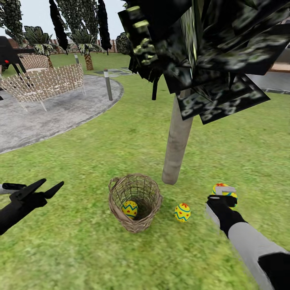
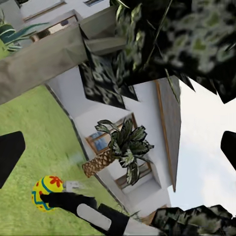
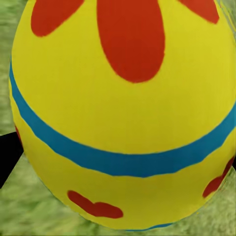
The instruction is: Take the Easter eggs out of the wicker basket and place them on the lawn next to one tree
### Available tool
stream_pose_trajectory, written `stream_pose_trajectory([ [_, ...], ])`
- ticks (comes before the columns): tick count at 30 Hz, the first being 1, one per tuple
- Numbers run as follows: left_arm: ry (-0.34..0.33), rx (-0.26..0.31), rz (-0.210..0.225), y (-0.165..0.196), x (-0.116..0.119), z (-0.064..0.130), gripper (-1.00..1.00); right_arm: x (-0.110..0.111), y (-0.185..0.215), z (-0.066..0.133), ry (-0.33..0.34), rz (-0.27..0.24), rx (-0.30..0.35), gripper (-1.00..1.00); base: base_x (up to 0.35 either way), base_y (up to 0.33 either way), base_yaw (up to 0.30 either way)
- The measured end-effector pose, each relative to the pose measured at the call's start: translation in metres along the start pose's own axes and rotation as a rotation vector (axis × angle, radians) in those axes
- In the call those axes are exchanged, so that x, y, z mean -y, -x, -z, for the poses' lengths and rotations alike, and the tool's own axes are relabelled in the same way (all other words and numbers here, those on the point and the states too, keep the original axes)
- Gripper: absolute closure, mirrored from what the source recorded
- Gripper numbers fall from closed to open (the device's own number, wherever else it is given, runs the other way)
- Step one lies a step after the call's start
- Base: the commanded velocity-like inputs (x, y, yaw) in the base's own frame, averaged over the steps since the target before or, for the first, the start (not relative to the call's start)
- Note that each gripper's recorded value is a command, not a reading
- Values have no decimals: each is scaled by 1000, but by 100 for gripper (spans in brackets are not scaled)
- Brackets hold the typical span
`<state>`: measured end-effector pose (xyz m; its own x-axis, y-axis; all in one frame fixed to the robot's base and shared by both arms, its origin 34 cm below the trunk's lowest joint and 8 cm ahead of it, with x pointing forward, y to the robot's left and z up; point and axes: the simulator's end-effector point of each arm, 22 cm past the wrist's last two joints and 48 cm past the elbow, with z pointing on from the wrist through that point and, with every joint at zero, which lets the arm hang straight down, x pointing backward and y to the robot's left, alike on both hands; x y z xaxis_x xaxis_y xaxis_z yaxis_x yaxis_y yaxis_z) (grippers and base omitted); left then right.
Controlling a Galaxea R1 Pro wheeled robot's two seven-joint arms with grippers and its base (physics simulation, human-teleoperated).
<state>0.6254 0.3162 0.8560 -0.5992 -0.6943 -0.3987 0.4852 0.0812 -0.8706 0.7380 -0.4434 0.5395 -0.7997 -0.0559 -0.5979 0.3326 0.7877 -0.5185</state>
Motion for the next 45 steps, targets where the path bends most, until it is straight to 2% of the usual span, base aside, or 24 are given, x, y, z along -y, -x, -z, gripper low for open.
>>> stream_pose_trajectory([
  [2, -45, -8, -5, -2, 11, -2, -100, 5, 14, -12, 7, -17, -5, 100, 0, -272, 0],
  [4, -57, -11, -5, -3, 13, -3, -100, 7, 19, -15, 8, -24, -5, 100, 0, -328, 0],
  [14, -69, 2, 11, -8, 11, -6, -100, 5, 27, -13, 15, -27, 9, 100, 0, -334, 0],
  [18, -78, 4, 14, -8, 13, -6, -100, 1, 31, -11, 23, -23, 19, 100, 0, -63, 0],
  [19, -94, 5, 12, -7, 17, -6, -100, -6, 40, -9, 50, -30, 34, 100, 0, -6, 0],
  [21, -175, 6, 0, -3, 37, 0, -100, -28, 71, -2, 160, -48, 66, 100, 0, -1, 0],
  [23, -187, -2, -26, 4, 43, 9, -100, -43, 81, 3, 205, -45, 54, 100, 0, 0, 0],
  [25, -180, -7, -35, 4, 40, 13, -100, -54, 80, 6, 223, -39, 45, 100, 0, 0, 0],
  [31, -168, -9, -31, -3, 26, 18, -100, -60, 73, 0, 223, -45, 44, 100, 0, 0, 0],
  [34, -135, -8, -26, -6, 13, 20, -100, -64, 68, -3, 225, -45, 43, 100, 0, 0, 0],
  [37, -130, -7, -23, -10, 7, 21, -100, -74, 62, -3, 235, -39, 36, 100, 0, 0, 0],
  [40, -130, -7, -21, -14, 1, 23, -100, -96, 47, 2, 257, -22, 17, 100, 0, 0, 0],
  [45, -131, -7, -19, -20, -7, 27, -100, -104, 38, -2, 252, 9, 24, 100, 0, 0, 0],
])
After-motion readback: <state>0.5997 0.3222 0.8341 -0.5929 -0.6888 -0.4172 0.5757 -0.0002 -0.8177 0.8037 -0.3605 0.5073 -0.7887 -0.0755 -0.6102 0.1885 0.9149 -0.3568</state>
